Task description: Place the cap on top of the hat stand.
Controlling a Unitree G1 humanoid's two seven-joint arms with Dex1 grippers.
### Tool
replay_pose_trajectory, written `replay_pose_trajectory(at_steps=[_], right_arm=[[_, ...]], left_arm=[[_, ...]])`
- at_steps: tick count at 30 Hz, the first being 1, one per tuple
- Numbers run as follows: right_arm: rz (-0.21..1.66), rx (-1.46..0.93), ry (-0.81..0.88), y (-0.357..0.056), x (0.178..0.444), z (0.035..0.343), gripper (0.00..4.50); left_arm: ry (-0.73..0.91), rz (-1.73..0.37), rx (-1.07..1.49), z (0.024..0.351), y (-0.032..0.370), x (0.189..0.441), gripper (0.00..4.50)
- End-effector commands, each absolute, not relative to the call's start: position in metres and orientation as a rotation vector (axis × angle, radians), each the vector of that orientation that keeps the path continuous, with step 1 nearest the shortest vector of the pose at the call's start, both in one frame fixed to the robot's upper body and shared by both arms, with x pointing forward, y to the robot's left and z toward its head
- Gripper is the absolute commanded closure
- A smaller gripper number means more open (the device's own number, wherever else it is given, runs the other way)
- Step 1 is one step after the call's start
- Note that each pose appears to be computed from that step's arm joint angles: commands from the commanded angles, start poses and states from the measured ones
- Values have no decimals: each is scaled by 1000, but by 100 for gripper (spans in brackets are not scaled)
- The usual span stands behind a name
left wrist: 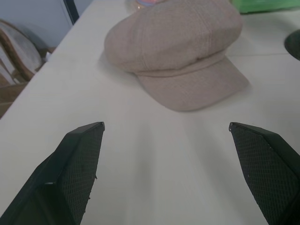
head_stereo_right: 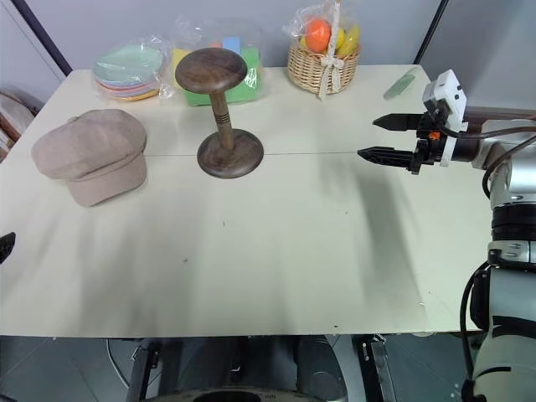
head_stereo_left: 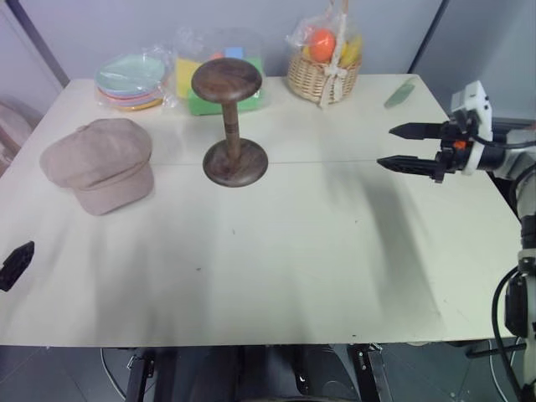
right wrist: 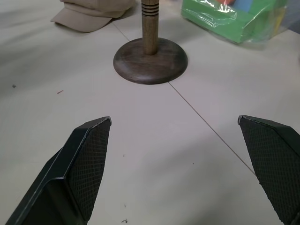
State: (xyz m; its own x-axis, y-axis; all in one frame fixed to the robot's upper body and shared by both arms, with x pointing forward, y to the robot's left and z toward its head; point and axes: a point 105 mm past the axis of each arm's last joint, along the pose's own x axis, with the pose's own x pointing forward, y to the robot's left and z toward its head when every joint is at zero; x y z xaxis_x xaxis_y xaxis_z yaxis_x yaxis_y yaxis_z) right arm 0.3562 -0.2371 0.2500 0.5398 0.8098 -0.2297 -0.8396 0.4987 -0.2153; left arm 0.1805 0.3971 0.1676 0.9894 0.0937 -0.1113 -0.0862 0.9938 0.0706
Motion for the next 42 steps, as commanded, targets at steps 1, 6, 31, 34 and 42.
replay_pose_trajectory(at_steps=[1,6,31,34,42], right_arm=[[1008,-334,45,-236,352,262,6],[997,-345,41,-237,353,261,6],[1362,-302,-46,-132,243,296,6],[1338,-291,-64,-131,242,300,6],[1298,-281,-92,-131,239,306,6]], left_arm=[[97,86,121,180,396,181,0],[112,76,146,178,392,183,0],[176,-98,1264,145,304,311,0],[195,-57,1311,133,309,330,0],[227,41,1355,113,321,363,0]])
